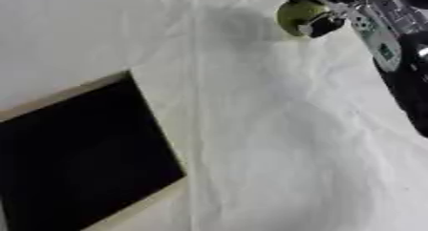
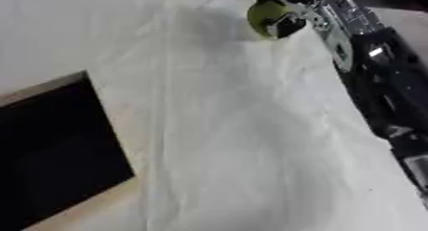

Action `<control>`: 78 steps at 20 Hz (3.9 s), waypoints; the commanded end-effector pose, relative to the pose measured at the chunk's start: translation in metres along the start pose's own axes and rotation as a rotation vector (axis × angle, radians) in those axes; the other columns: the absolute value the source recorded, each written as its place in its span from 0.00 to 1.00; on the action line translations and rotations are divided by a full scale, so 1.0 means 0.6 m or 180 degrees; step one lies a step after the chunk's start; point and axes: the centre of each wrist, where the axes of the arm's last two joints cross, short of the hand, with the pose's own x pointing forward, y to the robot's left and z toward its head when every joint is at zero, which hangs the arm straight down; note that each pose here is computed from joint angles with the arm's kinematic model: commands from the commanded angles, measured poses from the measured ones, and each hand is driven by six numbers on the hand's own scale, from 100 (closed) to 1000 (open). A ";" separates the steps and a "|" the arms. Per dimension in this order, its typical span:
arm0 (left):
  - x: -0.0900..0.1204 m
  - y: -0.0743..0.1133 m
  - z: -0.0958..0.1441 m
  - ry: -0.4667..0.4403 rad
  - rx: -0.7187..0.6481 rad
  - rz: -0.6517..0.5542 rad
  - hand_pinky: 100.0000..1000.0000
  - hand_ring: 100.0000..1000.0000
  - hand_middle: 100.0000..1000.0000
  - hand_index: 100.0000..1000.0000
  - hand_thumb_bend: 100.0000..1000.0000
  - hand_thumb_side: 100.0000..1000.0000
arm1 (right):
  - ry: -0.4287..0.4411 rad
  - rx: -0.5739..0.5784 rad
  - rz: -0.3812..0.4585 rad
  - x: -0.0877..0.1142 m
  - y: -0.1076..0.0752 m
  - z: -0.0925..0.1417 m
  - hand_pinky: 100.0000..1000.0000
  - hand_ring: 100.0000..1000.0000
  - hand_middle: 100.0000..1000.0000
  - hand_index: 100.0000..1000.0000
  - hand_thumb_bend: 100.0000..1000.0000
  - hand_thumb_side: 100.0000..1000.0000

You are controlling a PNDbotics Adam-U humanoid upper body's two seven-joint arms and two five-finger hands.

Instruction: Pick up objects on the table and place them in the box.

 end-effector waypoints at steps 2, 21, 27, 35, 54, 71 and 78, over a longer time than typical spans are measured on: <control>0.009 0.005 -0.009 -0.0091 -0.0017 -0.0044 0.45 0.49 0.50 0.69 0.27 0.54 | -0.0021 -0.0314 0.0171 -0.023 -0.052 0.030 0.56 0.52 0.51 0.51 0.15 0.00; 0.008 0.005 -0.007 -0.0068 -0.0035 -0.0044 0.45 0.49 0.50 0.69 0.26 0.54 | -0.1465 -0.1513 -0.0165 0.120 -0.149 0.091 0.58 0.44 0.53 0.50 0.17 0.00; 0.008 0.006 -0.005 -0.0050 -0.0045 -0.0043 0.45 0.49 0.50 0.69 0.26 0.54 | -0.2017 -0.1724 -0.0403 0.195 -0.190 0.109 0.57 0.43 0.53 0.50 0.17 0.00; 0.006 0.005 -0.001 -0.0004 -0.0056 -0.0025 0.45 0.49 0.50 0.69 0.27 0.53 | -0.2533 -0.1845 -0.0942 0.271 -0.240 0.101 0.56 0.41 0.53 0.50 0.17 0.00; 0.006 0.004 0.000 0.0014 -0.0041 -0.0009 0.45 0.49 0.50 0.69 0.27 0.53 | -0.3072 -0.0965 -0.1346 0.421 -0.225 0.100 0.56 0.37 0.52 0.47 0.17 0.00; 0.005 -0.001 0.004 0.0059 -0.0056 0.0041 0.45 0.48 0.50 0.69 0.27 0.53 | -0.2707 -0.0540 -0.1465 0.496 -0.136 0.025 0.56 0.37 0.52 0.48 0.17 0.00; 0.004 -0.002 0.004 0.0070 -0.0068 0.0043 0.45 0.48 0.50 0.69 0.27 0.53 | -0.2809 -0.0464 -0.1344 0.509 -0.129 0.019 0.62 0.45 0.56 0.55 0.23 0.00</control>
